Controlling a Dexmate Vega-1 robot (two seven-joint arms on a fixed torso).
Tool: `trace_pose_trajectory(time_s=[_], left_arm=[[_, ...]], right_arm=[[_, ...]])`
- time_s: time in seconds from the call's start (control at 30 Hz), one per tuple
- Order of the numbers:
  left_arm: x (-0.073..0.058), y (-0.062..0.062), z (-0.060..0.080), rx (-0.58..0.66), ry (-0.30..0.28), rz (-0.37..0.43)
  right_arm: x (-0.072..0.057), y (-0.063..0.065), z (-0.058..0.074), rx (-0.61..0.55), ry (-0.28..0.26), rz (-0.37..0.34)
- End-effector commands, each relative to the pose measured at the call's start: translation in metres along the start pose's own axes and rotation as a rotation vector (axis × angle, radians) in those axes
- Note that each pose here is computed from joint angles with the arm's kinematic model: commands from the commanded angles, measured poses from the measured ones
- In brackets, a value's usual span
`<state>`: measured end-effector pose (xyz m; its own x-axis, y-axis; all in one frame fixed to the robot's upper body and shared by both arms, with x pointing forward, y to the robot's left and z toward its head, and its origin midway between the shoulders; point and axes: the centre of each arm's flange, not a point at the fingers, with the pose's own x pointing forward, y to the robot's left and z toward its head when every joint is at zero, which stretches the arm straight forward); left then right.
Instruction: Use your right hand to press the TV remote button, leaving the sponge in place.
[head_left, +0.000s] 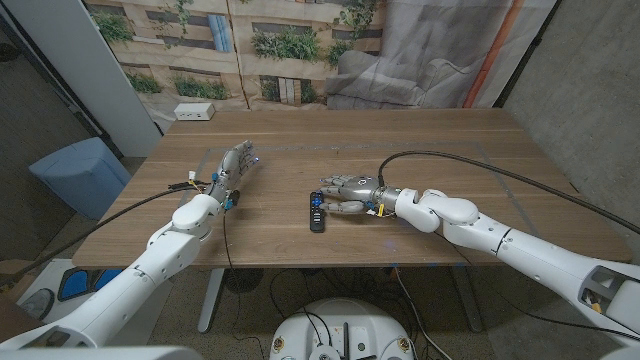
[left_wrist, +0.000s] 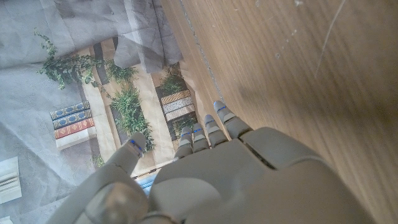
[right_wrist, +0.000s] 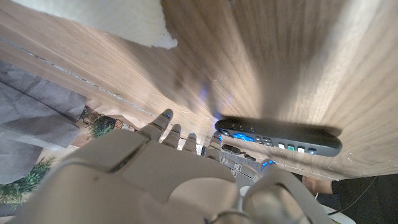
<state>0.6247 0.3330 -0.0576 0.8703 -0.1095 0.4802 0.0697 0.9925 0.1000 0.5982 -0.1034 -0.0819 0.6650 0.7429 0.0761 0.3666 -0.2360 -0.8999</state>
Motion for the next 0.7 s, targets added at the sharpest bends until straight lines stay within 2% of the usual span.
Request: trace_pose_trajectory(time_s=[0.03, 0.17, 0.33, 0.7], left_arm=[[-0.0001, -0.0014, -0.0008, 0.000, 0.006, 0.006], [0.0000, -0.0021, -0.0017, -0.003, 0.007, 0.004], [0.0000, -0.0024, -0.0021, -0.004, 0.006, 0.004], [-0.0027, -0.0019, -0.0024, -0.006, 0.005, 0.008]], right_arm=[[0.0010, -0.0009, 0.0065, -0.077, 0.022, 0.016], [0.0009, -0.0006, 0.0071, -0.099, 0.064, 0.025], [0.0005, -0.0004, 0.0057, -0.107, 0.085, 0.023], [-0.0021, 0.0016, 0.0059, -0.111, 0.101, 0.023]])
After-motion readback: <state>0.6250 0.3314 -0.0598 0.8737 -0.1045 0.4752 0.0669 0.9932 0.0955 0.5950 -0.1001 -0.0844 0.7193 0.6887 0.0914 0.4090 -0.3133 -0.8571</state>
